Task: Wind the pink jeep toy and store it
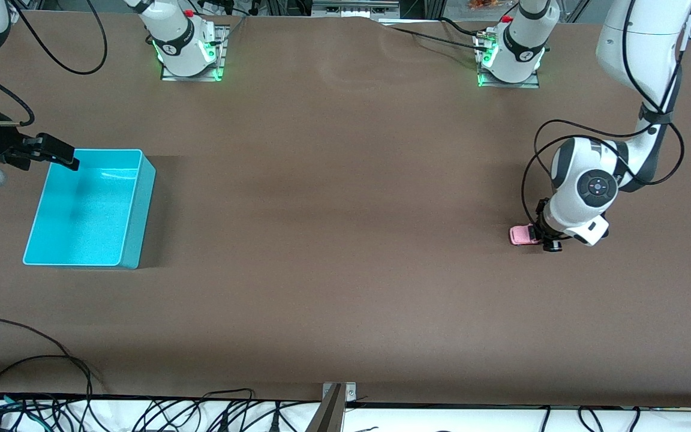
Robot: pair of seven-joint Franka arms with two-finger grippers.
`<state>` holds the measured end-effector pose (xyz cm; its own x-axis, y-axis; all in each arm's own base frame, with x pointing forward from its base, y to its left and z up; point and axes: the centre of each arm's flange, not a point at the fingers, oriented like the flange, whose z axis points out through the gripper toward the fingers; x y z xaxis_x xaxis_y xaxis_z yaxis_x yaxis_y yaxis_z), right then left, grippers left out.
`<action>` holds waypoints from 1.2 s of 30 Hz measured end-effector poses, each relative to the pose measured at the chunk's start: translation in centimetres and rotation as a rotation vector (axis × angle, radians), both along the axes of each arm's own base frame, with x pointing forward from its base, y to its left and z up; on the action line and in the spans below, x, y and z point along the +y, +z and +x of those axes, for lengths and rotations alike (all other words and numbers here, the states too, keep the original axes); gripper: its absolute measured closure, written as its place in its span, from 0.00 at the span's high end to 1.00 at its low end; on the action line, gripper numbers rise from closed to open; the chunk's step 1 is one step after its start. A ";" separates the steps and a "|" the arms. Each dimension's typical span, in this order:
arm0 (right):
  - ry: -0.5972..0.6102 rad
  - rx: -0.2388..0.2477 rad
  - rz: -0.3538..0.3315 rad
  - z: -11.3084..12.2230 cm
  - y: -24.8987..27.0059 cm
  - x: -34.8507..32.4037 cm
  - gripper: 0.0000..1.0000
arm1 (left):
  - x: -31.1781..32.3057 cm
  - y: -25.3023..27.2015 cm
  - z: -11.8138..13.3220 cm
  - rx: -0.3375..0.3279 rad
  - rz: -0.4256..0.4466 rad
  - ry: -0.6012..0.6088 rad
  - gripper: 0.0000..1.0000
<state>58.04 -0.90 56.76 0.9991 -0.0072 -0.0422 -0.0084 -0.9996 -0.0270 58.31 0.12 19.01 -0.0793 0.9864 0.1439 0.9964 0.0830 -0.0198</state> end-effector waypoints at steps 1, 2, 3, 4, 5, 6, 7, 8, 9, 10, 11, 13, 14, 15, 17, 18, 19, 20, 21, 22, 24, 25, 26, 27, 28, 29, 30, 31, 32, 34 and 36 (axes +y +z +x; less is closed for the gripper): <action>0.000 0.000 0.000 0.0 0.0 0.0 1.00 | 0.3 0.0 0.0 0.000 0.000 0.000 0.51; 0.000 0.000 0.000 0.0 0.0 0.0 1.00 | 0.7 0.0 0.0 0.001 0.001 -0.001 0.51; 0.000 0.000 0.000 0.0 0.0 0.0 1.00 | 1.2 0.0 0.0 0.001 0.003 -0.003 0.51; 0.000 0.000 0.000 0.0 0.0 0.0 1.00 | 1.6 0.0 0.0 0.002 0.006 -0.005 0.51; 0.000 0.000 0.000 0.0 0.0 0.0 1.00 | 2.2 0.0 0.0 0.002 0.011 -0.009 0.51; 0.000 0.000 0.000 0.0 0.0 0.0 1.00 | 2.5 0.0 0.0 0.002 0.014 -0.012 0.51; 0.000 0.000 0.000 0.0 0.0 0.0 1.00 | 3.1 0.0 0.0 0.002 0.021 -0.018 0.51; 0.000 0.000 0.000 0.0 0.0 0.0 1.00 | 3.6 -0.1 -0.1 0.002 0.024 -0.020 0.51; 0.000 0.000 0.000 0.0 0.0 0.0 1.00 | 4.1 -0.1 -0.1 0.002 0.031 -0.026 0.51; 0.000 0.000 0.000 0.0 0.0 0.0 1.00 | 4.7 -0.1 -0.1 0.002 0.035 -0.031 0.51; 0.000 0.000 0.000 0.0 0.0 0.0 1.00 | 5.0 -0.1 -0.1 0.001 0.037 -0.034 0.51; 0.000 0.000 0.000 0.0 0.0 0.0 1.00 | 5.8 -0.1 -0.2 0.000 0.039 -0.042 0.51; 0.000 0.000 0.000 0.0 0.0 0.0 1.00 | 6.1 -0.1 -0.2 -0.001 0.038 -0.045 0.51; 0.000 0.000 0.000 0.0 0.0 0.0 1.00 | 6.6 -0.1 -0.2 -0.002 0.038 -0.050 0.51; 0.000 0.000 0.000 0.0 0.0 0.0 1.00 | 7.3 -0.1 -0.2 -0.003 0.037 -0.061 0.51; 0.000 0.000 0.000 0.0 0.0 0.0 1.00 | 7.5 -0.1 -0.2 -0.004 0.036 -0.064 0.51; 0.000 0.000 0.000 0.0 0.0 0.0 1.00 | 7.8 -0.1 -0.2 -0.004 0.036 -0.068 0.51; 0.000 0.000 0.000 0.0 0.0 0.0 1.00 | 8.1 -0.1 -0.3 -0.005 0.036 -0.069 0.51; 0.000 0.000 0.000 0.0 0.0 0.0 1.00 | 8.3 -0.1 -0.3 -0.006 0.036 -0.070 0.51; 0.000 0.000 0.000 0.0 0.0 0.0 1.00 | 8.6 -0.1 -0.3 -0.008 0.035 -0.072 0.51; 0.000 0.000 0.000 0.0 0.0 0.0 1.00 | 8.9 -0.1 -0.3 -0.009 0.035 -0.073 0.51; 0.000 0.000 0.000 0.0 0.0 0.0 1.00 | 9.0 -0.1 -0.3 -0.010 0.035 -0.074 0.51; 0.000 0.000 0.000 0.0 0.0 0.0 1.00 | 9.0 -0.1 -0.3 -0.010 0.035 -0.074 0.51; 0.000 0.000 0.000 0.0 0.0 0.0 1.00 | 9.0 -0.1 -0.3 -0.010 0.035 -0.074 0.51; 0.000 0.000 0.000 0.0 0.0 0.0 1.00 | 9.0 -0.1 -0.3 -0.010 0.035 -0.074 0.51; 0.000 0.000 0.000 0.0 0.0 0.0 1.00 | 9.0 -0.1 -0.3 -0.010 0.035 -0.074 0.51; 0.000 0.000 0.000 0.0 0.0 0.0 1.00 | 9.0 -0.1 -0.3 -0.010 0.035 -0.074 0.51; 0.000 0.000 0.000 0.0 0.0 0.0 1.00 | 9.0 -0.1 -0.3 -0.010 0.035 -0.074 0.51; 0.000 0.000 0.000 0.0 0.0 0.0 1.00 | 9.0 -0.1 -0.3 -0.010 0.035 -0.074 0.51; 0.000 0.000 0.000 0.0 0.0 0.0 1.00 | 9.1 -0.2 -0.3 -0.011 0.035 -0.073 0.53; 0.000 0.000 0.000 0.0 0.0 0.0 1.00 | 9.6 -0.4 -0.2 -0.018 0.034 -0.067 0.59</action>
<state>58.05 -0.92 56.74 0.9991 -0.0074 -0.0420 -0.0085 -0.9996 -0.0270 58.08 9.70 18.58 -0.0162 0.9841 0.1770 0.9999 0.0166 -0.0004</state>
